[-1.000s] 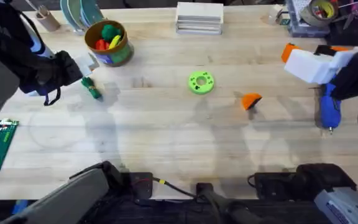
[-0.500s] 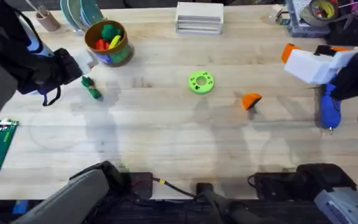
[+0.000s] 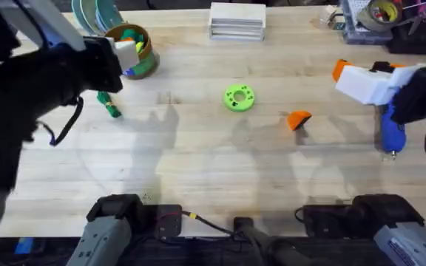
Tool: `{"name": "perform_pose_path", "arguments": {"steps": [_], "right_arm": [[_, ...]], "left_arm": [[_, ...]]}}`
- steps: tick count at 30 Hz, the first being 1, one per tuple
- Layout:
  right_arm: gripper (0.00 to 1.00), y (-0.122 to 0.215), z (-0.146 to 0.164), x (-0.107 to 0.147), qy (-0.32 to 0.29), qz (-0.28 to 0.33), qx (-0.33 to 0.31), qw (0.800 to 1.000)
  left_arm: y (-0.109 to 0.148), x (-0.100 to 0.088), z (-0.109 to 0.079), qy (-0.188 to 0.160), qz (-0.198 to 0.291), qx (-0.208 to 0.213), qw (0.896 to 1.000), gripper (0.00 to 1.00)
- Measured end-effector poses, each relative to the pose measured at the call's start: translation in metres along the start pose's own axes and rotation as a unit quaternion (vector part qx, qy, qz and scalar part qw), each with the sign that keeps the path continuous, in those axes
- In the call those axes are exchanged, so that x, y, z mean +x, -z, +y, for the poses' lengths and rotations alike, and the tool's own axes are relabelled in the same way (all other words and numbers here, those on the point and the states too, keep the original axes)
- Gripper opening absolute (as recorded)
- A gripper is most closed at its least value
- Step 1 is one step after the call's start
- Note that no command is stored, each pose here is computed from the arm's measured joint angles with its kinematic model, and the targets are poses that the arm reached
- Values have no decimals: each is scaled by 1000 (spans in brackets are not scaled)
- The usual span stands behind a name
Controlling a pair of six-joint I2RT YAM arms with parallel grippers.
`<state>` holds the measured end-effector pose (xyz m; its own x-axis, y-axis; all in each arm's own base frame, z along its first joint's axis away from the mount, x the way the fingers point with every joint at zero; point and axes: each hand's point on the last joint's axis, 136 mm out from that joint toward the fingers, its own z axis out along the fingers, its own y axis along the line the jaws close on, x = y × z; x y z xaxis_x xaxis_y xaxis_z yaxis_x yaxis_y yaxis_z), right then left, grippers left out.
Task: Pick up the gripper from the table and insert it into the empty holder that is missing its gripper. Then pick up a screw, insert it into the mounting hole, and use the screwdriver to tighten it. Finally, clean up the table by picking up the vegetable and placing it into the bucket.
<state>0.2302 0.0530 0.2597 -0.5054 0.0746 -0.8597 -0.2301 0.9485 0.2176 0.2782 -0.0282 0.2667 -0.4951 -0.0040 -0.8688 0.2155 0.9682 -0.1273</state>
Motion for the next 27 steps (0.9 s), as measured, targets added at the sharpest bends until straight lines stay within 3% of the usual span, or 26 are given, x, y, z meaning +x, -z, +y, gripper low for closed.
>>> {"name": "perform_pose_path", "arguments": {"steps": [1, 5, 7, 10, 21, 27], "right_arm": [[991, 0, 0, 0, 0, 0, 0, 1000], [991, 0, 0, 5, -3, 10, 1, 1000], [991, 0, -1, 8, -6, 17, 1, 1000], [990, 1, -1, 19, -13, 38, 3, 999], [991, 11, -2, 75, -49, 151, 12, 987], [991, 30, 0, 118, -79, 243, 19, 967]], "left_arm": [[6, -4, -8, -18, -13, 10, 1000, 92], [27, -15, -30, -49, -53, 35, 997, 718], [34, -18, -36, -56, -66, 44, 995, 958], [41, -28, -45, -71, -92, 60, 991, 992], [49, -25, -77, -81, -94, 156, 980, 992], [49, -4, -86, -64, -52, 188, 979, 993]]}}
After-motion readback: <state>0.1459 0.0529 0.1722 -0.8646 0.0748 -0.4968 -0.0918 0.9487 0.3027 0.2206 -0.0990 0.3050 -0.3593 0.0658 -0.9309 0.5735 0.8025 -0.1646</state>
